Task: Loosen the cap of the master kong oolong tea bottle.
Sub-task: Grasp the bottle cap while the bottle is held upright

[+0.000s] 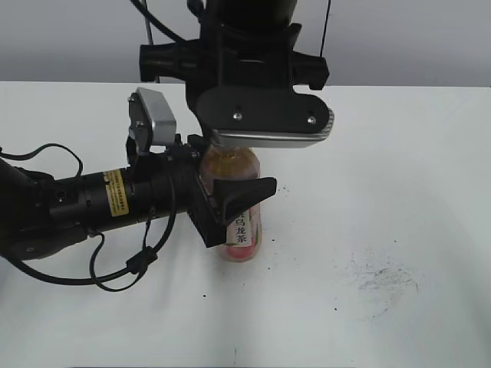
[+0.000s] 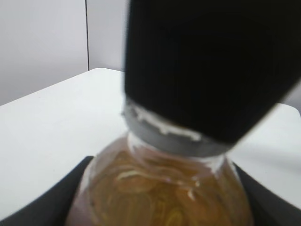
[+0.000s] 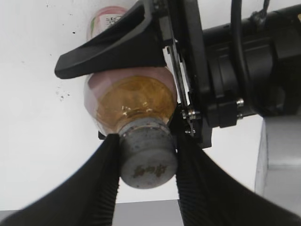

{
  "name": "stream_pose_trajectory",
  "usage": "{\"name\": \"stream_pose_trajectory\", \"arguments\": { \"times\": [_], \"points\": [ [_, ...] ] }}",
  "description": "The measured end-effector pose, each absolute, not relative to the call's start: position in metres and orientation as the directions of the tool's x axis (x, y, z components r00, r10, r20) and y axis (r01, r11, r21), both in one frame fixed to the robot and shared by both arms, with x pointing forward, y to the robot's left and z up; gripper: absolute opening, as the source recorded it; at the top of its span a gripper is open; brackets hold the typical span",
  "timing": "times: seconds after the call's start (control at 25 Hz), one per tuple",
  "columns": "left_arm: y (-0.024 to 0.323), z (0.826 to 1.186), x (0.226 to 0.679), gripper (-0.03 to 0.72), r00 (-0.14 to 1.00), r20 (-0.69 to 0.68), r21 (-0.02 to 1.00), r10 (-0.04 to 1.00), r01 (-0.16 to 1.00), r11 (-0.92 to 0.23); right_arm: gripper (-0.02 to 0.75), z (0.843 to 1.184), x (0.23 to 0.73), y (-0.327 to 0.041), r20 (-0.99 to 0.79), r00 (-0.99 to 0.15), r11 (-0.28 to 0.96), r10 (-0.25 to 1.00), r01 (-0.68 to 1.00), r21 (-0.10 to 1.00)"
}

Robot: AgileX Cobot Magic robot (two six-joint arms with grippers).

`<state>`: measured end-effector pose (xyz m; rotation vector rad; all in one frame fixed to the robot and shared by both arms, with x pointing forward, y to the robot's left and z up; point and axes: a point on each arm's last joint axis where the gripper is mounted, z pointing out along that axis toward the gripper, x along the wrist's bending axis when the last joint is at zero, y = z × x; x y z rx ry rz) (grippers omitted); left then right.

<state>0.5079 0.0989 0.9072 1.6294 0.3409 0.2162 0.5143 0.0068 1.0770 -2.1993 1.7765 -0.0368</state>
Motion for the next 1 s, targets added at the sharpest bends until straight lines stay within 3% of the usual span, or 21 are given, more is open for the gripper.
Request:
{"name": "stream_pose_trajectory", "arguments": {
  "times": [0.2, 0.44, 0.76, 0.88, 1.0],
  "points": [
    [0.0989, 0.9072, 0.5079, 0.445, 0.936, -0.063, 0.994, 0.346, 0.09, -0.062, 0.276, 1.077, 0.5142, 0.0069, -0.188, 0.182, -0.133, -0.965, -0.96, -0.247],
    [0.0989, 0.9072, 0.508, 0.445, 0.936, -0.064, 0.994, 0.347, 0.09, -0.062, 0.389, 1.077, 0.5133, 0.0077, -0.238, 0.005, 0.044, -0.971, -0.979, -0.198],
    [0.0989, 0.9073, 0.5081, 0.445, 0.935, -0.064, 0.994, 0.348, 0.091, -0.061, 0.532, 1.077, 0.5137, 0.0074, -0.29, -0.332, 0.376, -0.898, -0.92, -0.11],
    [0.0989, 0.9073, 0.508, 0.445, 0.936, -0.064, 0.994, 0.347, 0.09, -0.061, 0.544, 1.077, 0.5145, 0.0067, -0.304, -0.503, 0.544, -0.809, -0.837, -0.062],
    [0.0989, 0.9073, 0.508, 0.445, 0.936, -0.064, 0.994, 0.347, 0.09, -0.061, 0.545, 1.0771, 0.5176, 0.0037, -0.314, -0.715, 0.758, -0.624, -0.652, -0.02]
  ]
}}
